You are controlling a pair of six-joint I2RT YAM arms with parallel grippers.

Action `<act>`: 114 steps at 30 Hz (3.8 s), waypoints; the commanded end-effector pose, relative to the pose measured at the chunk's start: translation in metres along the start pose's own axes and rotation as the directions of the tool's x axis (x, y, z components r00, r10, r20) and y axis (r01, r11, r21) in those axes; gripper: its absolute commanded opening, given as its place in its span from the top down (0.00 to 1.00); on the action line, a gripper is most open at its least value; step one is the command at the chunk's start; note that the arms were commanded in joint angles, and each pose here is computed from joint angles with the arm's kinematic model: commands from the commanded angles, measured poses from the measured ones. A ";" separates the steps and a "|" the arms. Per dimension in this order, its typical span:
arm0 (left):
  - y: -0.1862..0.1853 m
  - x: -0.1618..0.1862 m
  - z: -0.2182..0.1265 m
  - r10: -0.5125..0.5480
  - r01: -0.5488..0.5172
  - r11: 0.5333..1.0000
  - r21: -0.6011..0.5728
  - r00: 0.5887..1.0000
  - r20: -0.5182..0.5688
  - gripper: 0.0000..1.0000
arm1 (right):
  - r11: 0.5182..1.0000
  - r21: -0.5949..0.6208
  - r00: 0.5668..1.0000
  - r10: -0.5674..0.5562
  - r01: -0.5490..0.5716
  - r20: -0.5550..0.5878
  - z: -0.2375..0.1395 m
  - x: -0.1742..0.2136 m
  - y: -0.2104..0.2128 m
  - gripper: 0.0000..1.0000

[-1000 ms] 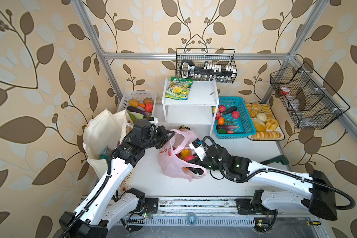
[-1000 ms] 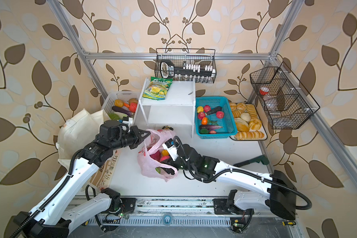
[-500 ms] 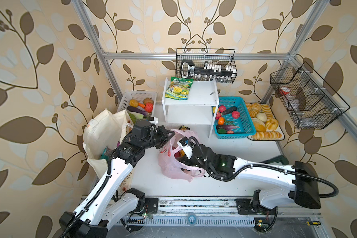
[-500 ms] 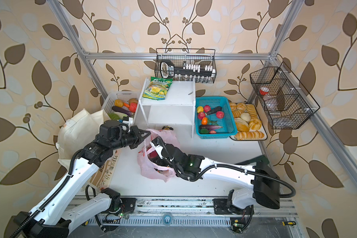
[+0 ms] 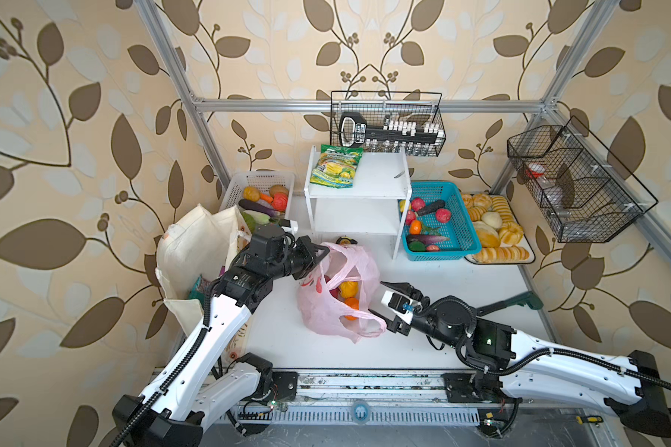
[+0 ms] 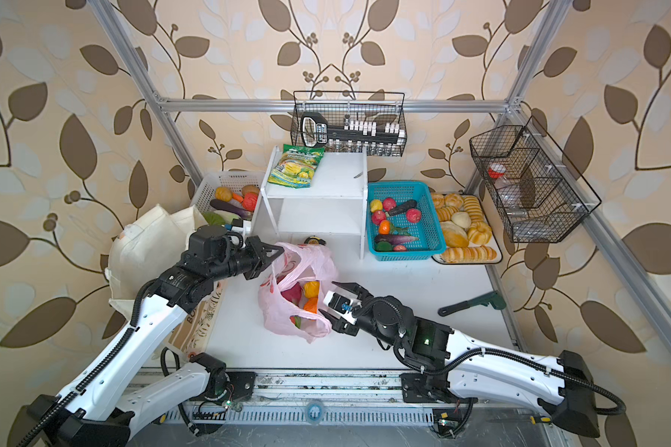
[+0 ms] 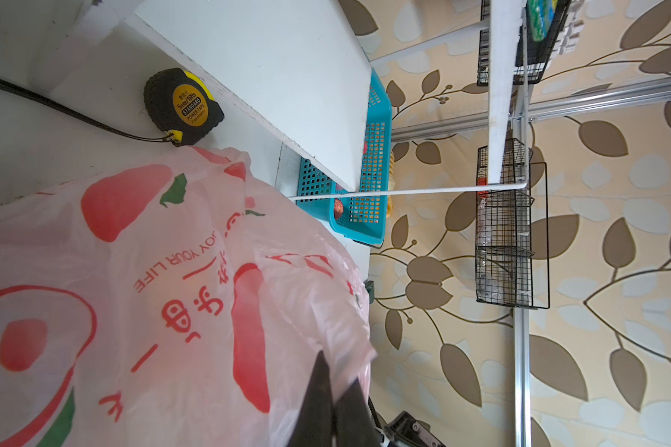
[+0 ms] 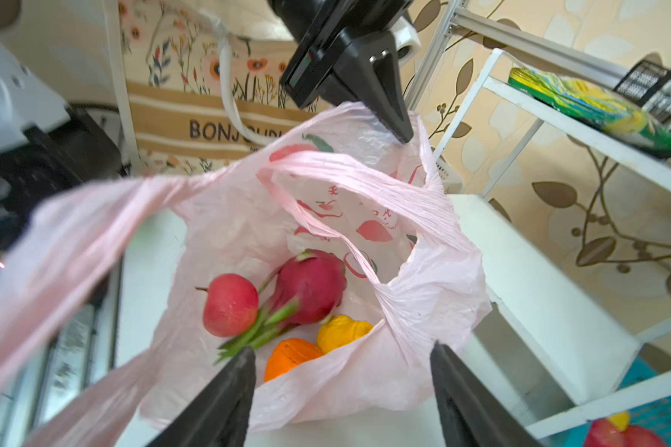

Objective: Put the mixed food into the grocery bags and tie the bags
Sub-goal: 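Grasp the bag handle nearest the right gripper and lift it, then lift both pink bag handles upward with the left and right grippers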

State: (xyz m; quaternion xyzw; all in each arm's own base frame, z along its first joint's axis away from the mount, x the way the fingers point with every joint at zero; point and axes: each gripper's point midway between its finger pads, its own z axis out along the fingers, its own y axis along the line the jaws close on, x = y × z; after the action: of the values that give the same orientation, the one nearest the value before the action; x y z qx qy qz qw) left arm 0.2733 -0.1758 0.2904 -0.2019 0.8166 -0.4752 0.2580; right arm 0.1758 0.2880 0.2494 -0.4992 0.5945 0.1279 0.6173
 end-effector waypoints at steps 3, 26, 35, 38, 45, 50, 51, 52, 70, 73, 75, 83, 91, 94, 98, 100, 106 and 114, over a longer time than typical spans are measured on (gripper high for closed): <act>-0.018 -0.006 -0.006 0.050 -0.051 0.997 0.053 0.999 0.015 1.00 | 0.917 0.047 0.919 -0.395 0.395 -0.009 0.018 -0.007 -0.014 0.34; -0.022 -0.005 -0.006 0.054 -0.054 0.996 0.067 0.999 0.003 1.00 | 0.884 -0.052 0.879 -0.468 0.465 -0.092 0.081 0.004 -0.022 0.79; -0.023 -0.006 -0.006 0.064 -0.064 0.996 0.065 0.998 0.006 1.00 | 0.963 0.053 0.964 -0.263 0.265 -0.050 0.057 -0.012 -0.048 1.00; -0.029 -0.005 -0.007 0.092 -0.091 0.992 0.082 0.996 0.000 1.00 | 0.987 0.055 0.988 -0.155 0.154 0.008 0.043 -0.021 -0.050 1.00; -0.072 -0.003 -0.011 0.227 -0.214 0.958 0.191 0.973 -0.050 0.61 | 0.986 0.116 0.991 0.114 -0.121 0.066 0.011 -0.032 -0.060 1.00; -0.087 -0.006 -0.018 0.329 -0.315 0.929 0.192 0.943 -0.043 0.20 | 0.883 0.216 0.908 0.396 -0.417 0.135 -0.017 -0.044 -0.092 1.00; -0.088 -0.008 -0.021 0.346 -0.336 0.925 0.179 0.938 -0.030 0.17 | 0.855 0.229 0.885 0.441 -0.465 0.150 -0.021 -0.045 -0.097 1.00; -0.089 -0.010 -0.025 0.369 -0.362 0.918 0.163 0.929 -0.013 0.15 | 0.836 0.229 0.867 0.473 -0.498 0.155 -0.023 -0.045 -0.098 1.00; -0.117 0.039 -0.069 0.780 -0.758 0.546 0.357 0.616 0.115 0.18 | 0.724 0.140 0.736 0.648 -0.675 0.197 -0.017 -0.048 -0.097 1.00; -0.122 0.051 -0.069 0.841 -0.811 0.444 0.382 0.524 0.134 0.17 | 0.721 0.137 0.732 0.653 -0.680 0.196 -0.018 -0.047 -0.097 1.00; -0.123 0.065 -0.069 0.881 -0.833 0.372 0.409 0.456 0.129 0.16 | 0.716 0.136 0.727 0.657 -0.684 0.197 -0.019 -0.046 -0.098 1.00; -0.099 0.083 -0.048 0.964 -0.928 0.187 0.322 0.236 0.119 0.21 | 0.704 0.131 0.715 0.673 -0.698 0.193 -0.016 -0.043 -0.098 1.00; -0.122 0.061 -0.041 0.931 -0.953 0.188 0.237 0.250 0.268 0.36 | 0.719 0.113 0.725 0.662 -0.686 0.188 -0.016 -0.047 -0.096 1.00; -0.123 0.064 -0.039 0.930 -0.941 0.210 0.265 0.276 0.242 0.48 | 0.722 0.111 0.728 0.660 -0.683 0.185 -0.016 -0.046 -0.095 1.00; -0.128 0.070 -0.042 0.925 -0.919 0.239 0.315 0.314 0.215 0.84 | 0.724 0.115 0.731 0.658 -0.680 0.177 -0.015 -0.044 -0.095 1.00; -0.135 0.073 -0.048 0.922 -0.907 0.245 0.342 0.327 0.208 1.00 | 0.727 0.123 0.736 0.656 -0.676 0.167 -0.015 -0.041 -0.094 1.00; -0.161 0.070 -0.063 0.870 -0.838 0.382 0.389 0.468 0.155 1.00 | 0.807 0.051 0.802 0.575 -0.589 0.163 -0.023 -0.056 -0.085 0.85; -0.176 0.084 -0.073 0.825 -0.714 0.517 0.472 0.562 -0.055 1.00 | 0.952 0.055 0.931 0.281 -0.302 0.234 -0.053 -0.104 -0.093 0.35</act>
State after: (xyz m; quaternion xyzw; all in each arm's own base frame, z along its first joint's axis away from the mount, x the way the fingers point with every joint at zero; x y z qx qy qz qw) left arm 0.1964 -0.2552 0.4556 0.3127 0.7192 -0.4557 0.4212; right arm 0.1971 0.2481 0.3608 -0.3046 0.6430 0.2829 0.6432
